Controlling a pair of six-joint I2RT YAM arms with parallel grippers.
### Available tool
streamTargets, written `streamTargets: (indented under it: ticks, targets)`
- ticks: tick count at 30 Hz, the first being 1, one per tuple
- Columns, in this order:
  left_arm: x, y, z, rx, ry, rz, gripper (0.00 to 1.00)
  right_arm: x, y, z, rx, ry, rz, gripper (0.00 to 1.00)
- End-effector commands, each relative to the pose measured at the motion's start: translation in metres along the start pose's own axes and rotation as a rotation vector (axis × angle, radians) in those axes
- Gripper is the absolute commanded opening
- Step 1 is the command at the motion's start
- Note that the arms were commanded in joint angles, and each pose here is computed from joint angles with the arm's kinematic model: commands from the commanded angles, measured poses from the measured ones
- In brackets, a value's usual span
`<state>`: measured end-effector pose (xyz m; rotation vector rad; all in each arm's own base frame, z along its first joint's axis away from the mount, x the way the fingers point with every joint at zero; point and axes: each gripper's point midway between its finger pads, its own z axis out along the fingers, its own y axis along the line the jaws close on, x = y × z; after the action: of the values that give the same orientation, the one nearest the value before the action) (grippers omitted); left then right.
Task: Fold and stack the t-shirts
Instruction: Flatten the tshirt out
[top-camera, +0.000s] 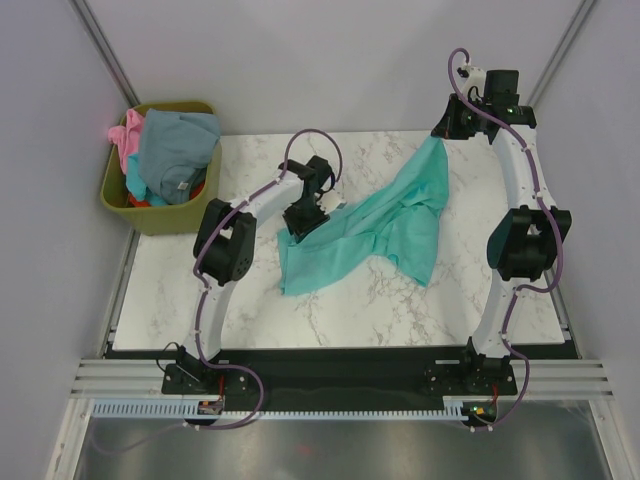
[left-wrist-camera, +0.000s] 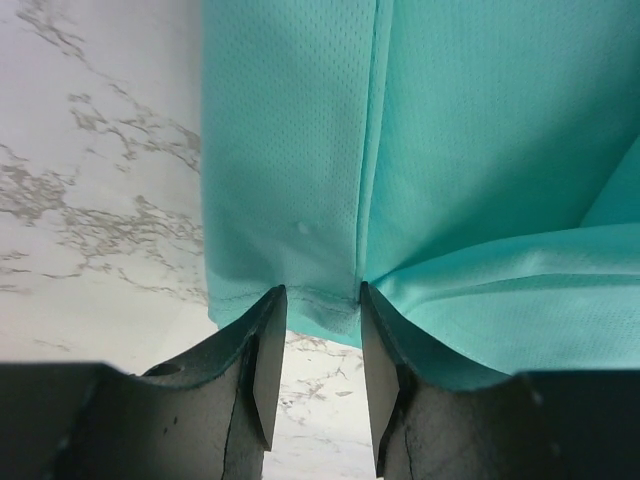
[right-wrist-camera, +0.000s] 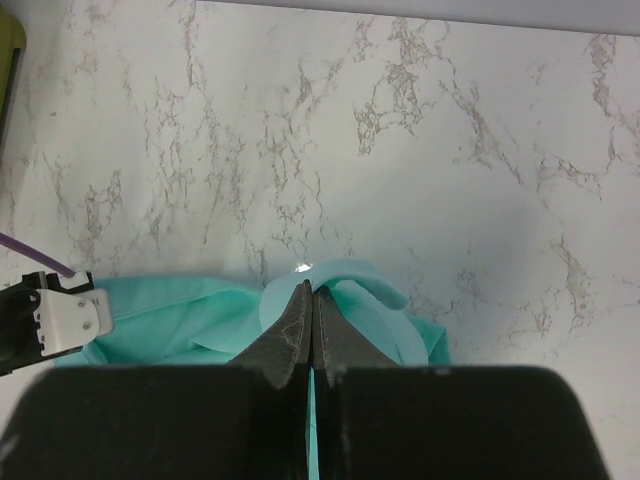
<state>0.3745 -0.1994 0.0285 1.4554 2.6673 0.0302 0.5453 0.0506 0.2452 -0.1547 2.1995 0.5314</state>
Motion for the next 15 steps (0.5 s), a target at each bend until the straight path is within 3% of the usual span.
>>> streamTargets:
  ticks: [1,15]
  targets:
    - [-0.010,0.006,-0.009,-0.003,-0.025,0.006,0.43,-0.012,0.002,-0.002,0.006,-0.037,-0.033,0.00]
    - [0.007,-0.004,-0.007,0.024,0.015,0.003,0.38,-0.011,0.002,-0.002,0.006,-0.034,-0.032,0.00]
